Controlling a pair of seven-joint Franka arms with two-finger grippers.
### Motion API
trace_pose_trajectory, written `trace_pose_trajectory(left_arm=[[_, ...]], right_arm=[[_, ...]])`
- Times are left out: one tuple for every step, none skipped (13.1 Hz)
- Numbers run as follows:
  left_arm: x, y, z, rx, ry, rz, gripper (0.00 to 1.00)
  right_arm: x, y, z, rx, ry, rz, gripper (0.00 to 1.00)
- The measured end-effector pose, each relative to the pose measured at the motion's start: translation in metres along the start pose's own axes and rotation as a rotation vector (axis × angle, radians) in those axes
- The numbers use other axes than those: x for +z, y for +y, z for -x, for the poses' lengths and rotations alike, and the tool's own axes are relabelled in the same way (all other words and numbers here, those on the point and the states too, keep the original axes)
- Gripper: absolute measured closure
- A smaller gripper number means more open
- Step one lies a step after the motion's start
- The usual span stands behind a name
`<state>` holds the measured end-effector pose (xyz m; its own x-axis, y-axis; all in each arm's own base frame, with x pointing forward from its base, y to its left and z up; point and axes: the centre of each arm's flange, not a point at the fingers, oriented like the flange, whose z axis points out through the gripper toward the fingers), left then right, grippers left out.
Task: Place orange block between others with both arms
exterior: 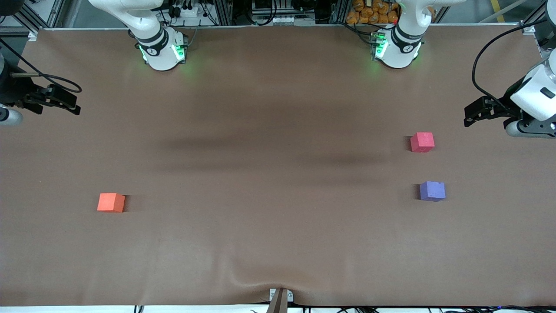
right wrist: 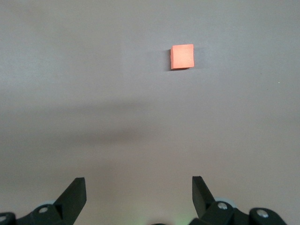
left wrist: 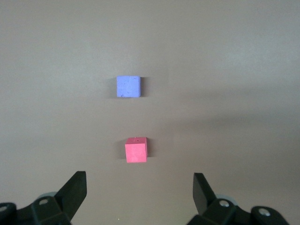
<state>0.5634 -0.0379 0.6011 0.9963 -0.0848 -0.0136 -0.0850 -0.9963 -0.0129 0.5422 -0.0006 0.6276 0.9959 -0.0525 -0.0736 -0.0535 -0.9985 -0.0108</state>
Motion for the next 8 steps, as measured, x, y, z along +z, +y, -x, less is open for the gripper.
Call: trace_pose_trajectory(left_arm=[[0.000,0.000,0.000,-0.001,0.000,0.000,0.00],[0.000,0.000,0.000,-0.001,0.000,0.000,0.00],[0.000,-0.001,0.000,-0.001,0.000,0.000,0.00],[0.000,-0.001,0.000,-0.001,-0.001,0.000,0.00],[0.001,-0.001,0.000,-0.002,-0.001,0.000,0.00],[0.001,-0.001,0.000,-0.002,-0.002,0.000,0.00],[0.001,-0.001,0.000,-0.002,-0.002,0.000,0.00],[0.001,-0.001,-0.001,-0.002,-0.002,0.000,0.00]], right_arm=[[0.000,0.004,0.000,0.008,0.000,-0.001,0.00],[0.000,0.009,0.000,0.016,0.001,-0.001,0.00],[0.000,0.012,-0.001,0.022,0.002,-0.002,0.00],[-0.001,0.014,-0.001,0.026,0.004,-0.002,0.00],[-0.001,0.015,-0.001,0.027,0.006,-0.002,0.00],[-0.001,0.015,-0.001,0.027,0.007,-0.002,0.00],[-0.001,0.015,-0.001,0.027,0.007,-0.002,0.00],[-0.001,0.015,-0.001,0.027,0.007,-0.002,0.00]])
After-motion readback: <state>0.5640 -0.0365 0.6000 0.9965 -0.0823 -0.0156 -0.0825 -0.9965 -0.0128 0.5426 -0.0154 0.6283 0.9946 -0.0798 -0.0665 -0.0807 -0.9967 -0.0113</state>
